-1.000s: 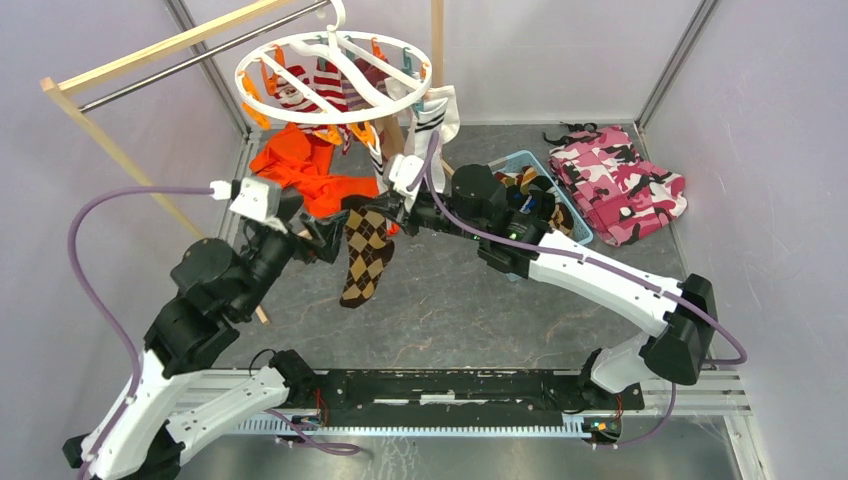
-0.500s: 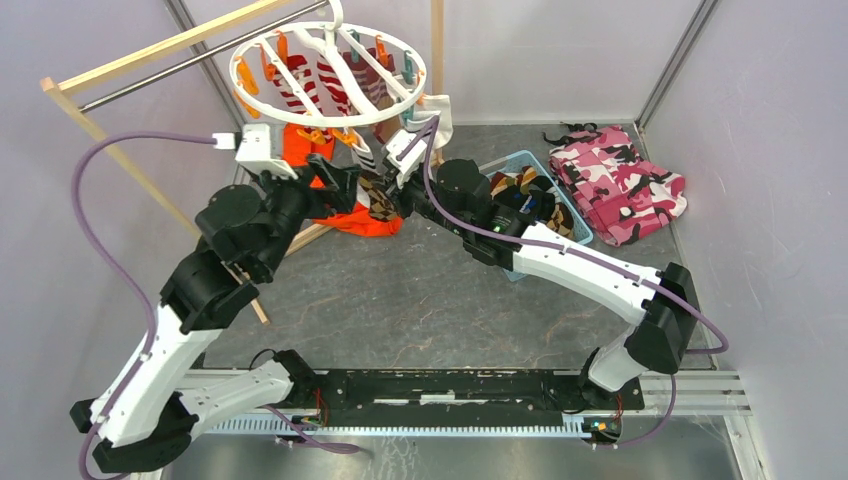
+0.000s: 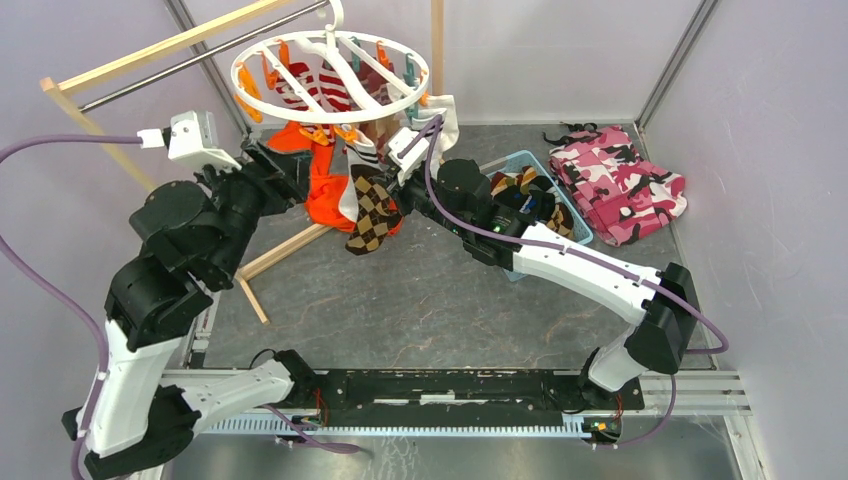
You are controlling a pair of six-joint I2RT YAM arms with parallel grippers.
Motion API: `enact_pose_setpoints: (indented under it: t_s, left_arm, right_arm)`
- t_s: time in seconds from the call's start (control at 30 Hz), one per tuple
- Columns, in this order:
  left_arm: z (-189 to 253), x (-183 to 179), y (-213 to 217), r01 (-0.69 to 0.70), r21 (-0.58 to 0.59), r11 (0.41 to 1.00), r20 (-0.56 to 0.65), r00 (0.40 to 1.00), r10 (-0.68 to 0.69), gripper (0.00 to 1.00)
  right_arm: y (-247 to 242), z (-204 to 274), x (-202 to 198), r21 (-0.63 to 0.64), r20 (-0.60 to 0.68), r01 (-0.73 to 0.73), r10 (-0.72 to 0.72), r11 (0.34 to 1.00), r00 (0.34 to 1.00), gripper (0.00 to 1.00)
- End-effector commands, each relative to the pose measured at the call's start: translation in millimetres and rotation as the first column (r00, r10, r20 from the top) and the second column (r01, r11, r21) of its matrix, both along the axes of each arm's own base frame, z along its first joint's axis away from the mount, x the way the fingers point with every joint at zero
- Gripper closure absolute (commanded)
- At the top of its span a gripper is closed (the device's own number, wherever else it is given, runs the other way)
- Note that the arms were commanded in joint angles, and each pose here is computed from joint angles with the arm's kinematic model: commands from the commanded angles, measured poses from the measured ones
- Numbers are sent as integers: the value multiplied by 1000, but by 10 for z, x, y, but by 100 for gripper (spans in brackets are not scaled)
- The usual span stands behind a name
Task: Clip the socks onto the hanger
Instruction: Clamp the sock onto the hanger.
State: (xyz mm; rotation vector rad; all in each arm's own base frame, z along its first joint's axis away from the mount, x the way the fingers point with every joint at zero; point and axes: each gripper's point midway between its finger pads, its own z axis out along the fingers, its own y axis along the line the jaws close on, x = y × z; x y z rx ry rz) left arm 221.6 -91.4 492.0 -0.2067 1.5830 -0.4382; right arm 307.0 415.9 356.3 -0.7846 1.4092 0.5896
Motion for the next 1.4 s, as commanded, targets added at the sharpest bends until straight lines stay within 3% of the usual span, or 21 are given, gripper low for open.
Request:
enact_pose_setpoints:
  t_s: [0.0,0.3,0.6,1.2,1.37]
  left_arm:
    - [-9,77,-100,-20,-73,997,-74,997,15,31]
    - [-3,177,-147,-94,-123,988,-175,982,72,38]
    - [-113,368,-130,-188,-8,982,-228,957,182,48]
    - [-137,682,-176,-263,84,961,-136,952,273,40]
    - [-110,650,-203,-223,89,971,-128,964,234,39]
  right_arm:
    - [-51,300,2,76,40,18,-21,997,999,100]
    - [-48,324,-14,75,50,-1,-3,997,999,100]
    - [-54,364,-5,92,55,-7,1,996,998,100]
    - [-46,380,4,95,55,-16,10,995,998,100]
    - [-54,397,-1,98,57,-18,12,995,998,100]
